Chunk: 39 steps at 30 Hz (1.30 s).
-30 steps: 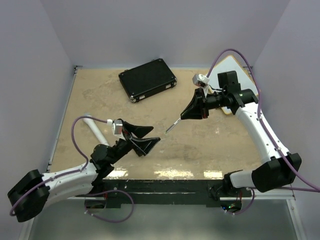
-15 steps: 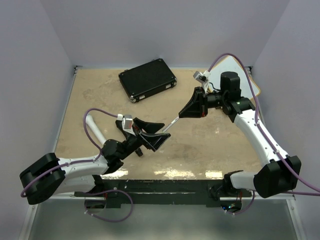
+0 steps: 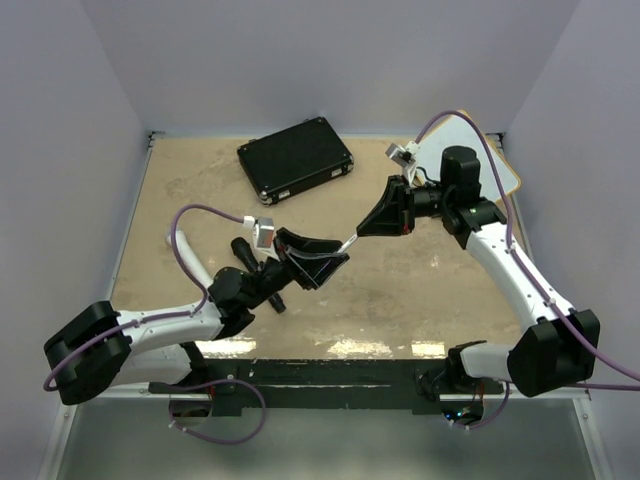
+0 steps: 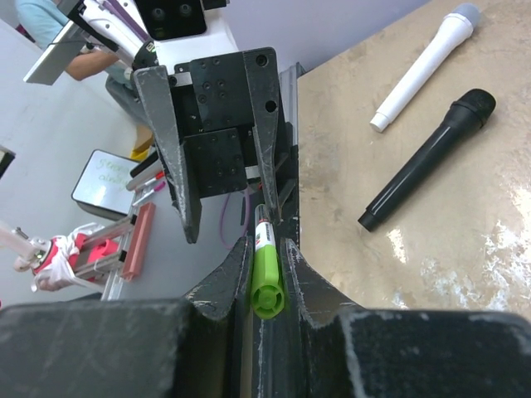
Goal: Write a sentence on the whiteboard
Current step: Pass from the right arm to the left
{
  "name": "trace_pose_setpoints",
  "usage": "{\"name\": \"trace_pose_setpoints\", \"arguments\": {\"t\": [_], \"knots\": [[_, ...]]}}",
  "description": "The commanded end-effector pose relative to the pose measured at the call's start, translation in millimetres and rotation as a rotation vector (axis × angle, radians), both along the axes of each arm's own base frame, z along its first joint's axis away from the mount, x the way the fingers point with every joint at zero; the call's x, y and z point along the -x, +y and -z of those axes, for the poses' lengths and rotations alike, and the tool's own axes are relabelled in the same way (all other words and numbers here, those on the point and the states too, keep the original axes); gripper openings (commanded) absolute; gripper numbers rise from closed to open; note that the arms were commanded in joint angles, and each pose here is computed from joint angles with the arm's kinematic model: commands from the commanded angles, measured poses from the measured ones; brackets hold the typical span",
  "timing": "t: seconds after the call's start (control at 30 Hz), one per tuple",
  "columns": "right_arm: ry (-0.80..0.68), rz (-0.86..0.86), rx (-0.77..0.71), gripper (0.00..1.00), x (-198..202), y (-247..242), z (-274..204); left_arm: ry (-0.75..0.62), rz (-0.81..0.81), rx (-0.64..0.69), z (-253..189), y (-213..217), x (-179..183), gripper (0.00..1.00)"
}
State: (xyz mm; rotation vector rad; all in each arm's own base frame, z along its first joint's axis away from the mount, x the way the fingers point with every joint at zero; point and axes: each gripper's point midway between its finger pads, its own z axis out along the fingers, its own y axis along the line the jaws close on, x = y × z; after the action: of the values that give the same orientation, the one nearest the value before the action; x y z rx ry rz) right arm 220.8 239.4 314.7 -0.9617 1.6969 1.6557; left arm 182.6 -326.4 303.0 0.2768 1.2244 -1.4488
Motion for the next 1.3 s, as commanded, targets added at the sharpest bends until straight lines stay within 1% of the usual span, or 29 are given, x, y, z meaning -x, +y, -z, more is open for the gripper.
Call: {"name": "trace_pose_setpoints", "arguments": {"t": [0.0, 0.07, 0.23, 0.37, 0.4, 0.43, 0.5, 0.53, 0.57, 0.6, 0.63, 0.67, 0.7, 0.73, 0.77, 0.8, 0.83, 0.87, 0.9, 0.93, 0.97, 1.0, 1.03, 1.07, 1.1, 1.13, 1.2, 1.23, 1.27], "knots": [[-0.058, -0.009, -0.026, 0.00, 7, -2, -15, -0.049, 0.001, -0.017, -16, -8, -2, 0.51], [-0.060, -0.006, -0.027, 0.00, 7, -2, -15, -0.041, -0.001, -0.042, -13, -11, -4, 0.48], [-0.066, -0.004, -0.029, 0.00, 7, -2, -15, -0.029, 0.000, -0.076, -7, -14, -6, 0.46], [-0.058, -0.001, -0.026, 0.00, 6, -2, -13, -0.031, 0.023, -0.104, -4, -21, -5, 0.41], [-0.058, -0.001, -0.026, 0.00, 6, -1, -13, -0.038, 0.028, -0.103, -7, -22, -4, 0.37], [-0.060, 0.000, -0.026, 0.00, 6, -1, -12, -0.040, 0.030, -0.102, -8, -22, -4, 0.24], [-0.059, 0.003, -0.025, 0.00, 5, -1, -11, -0.043, 0.025, -0.104, -7, -22, -5, 0.11], [-0.062, 0.000, -0.026, 0.00, 5, -1, -10, -0.044, 0.018, -0.095, -11, -20, -5, 0.00], [-0.063, 0.000, -0.027, 0.00, 6, -2, -9, -0.024, -0.003, -0.108, -6, -18, -10, 0.00], [-0.067, -0.010, -0.029, 0.04, 8, -2, -9, -0.028, -0.006, -0.116, -6, -16, -9, 0.00], [-0.089, -0.019, -0.033, 0.29, 8, -2, -7, -0.028, -0.007, -0.130, -6, -13, -9, 0.00], [-0.116, -0.028, -0.038, 0.46, 8, -3, -8, -0.045, -0.003, -0.156, -4, -11, -9, 0.00], [-0.087, -0.045, -0.027, 0.62, 14, -4, -4, -0.056, 0.000, -0.176, -5, -10, -9, 0.00], [-0.235, -0.037, -0.029, 0.94, 3, -6, -9, -0.044, 0.009, -0.229, 2, -7, -7, 0.00], [-0.300, -0.026, -0.006, 0.99, -3, -7, -8, -0.057, 0.042, -0.272, 7, -5, -4, 0.00], [-0.199, -0.016, 0.094, 0.99, 8, -14, 9, -0.097, 0.053, -0.311, 3, -5, -3, 0.00], [-0.504, -0.023, 0.160, 0.99, -10, -17, -2, -0.068, 0.086, -0.395, 19, -3, 0, 0.00], [-0.490, -0.052, 0.208, 0.99, -17, -18, 13, -0.102, 0.119, -0.453, 24, -2, 3, 0.00], [-0.404, -0.097, 0.247, 0.99, -1, -24, 22, -0.128, 0.133, -0.479, 13, -3, 3, 0.00], [-0.480, -0.126, 0.251, 0.99, -7, -23, 24, -0.085, 0.163, -0.570, 31, 0, 5, 0.00], [-0.478, -0.133, 0.253, 0.99, -7, -23, 27, -0.126, 0.195, -0.615, 32, -1, 9, 0.00], [-0.503, -0.161, 0.249, 0.99, 1, -18, 29, -0.143, 0.208, -0.631, 23, -4, 7, 0.00], [-0.543, -0.195, 0.258, 0.99, 7, -16, 35, -0.113, 0.233, -0.686, 33, -2, 9, 0.00], [-0.574, -0.213, 0.282, 0.99, 13, -13, 37, -0.141, 0.258, -0.710, 34, -4, 11, 0.00], [-0.596, -0.258, 0.274, 0.99, 23, -3, 37, -0.141, 0.270, -0.731, 31, -7, 9, 0.00], [-0.597, -0.275, 0.272, 0.99, 29, 1, 37, -0.124, 0.284, -0.764, 37, -5, 10, 0.00], [-0.607, -0.317, 0.257, 0.98, 41, 10, 34, -0.153, 0.279, -0.800, 33, -8, 3, 0.00], [-0.597, -0.320, 0.264, 0.98, 44, 12, 34, -0.143, 0.280, -0.831, 36, -6, 2, 0.00], [-0.594, -0.321, 0.289, 0.98, 43, 13, 39, -0.178, 0.253, -0.842, 28, -6, -4, 0.00]]}}
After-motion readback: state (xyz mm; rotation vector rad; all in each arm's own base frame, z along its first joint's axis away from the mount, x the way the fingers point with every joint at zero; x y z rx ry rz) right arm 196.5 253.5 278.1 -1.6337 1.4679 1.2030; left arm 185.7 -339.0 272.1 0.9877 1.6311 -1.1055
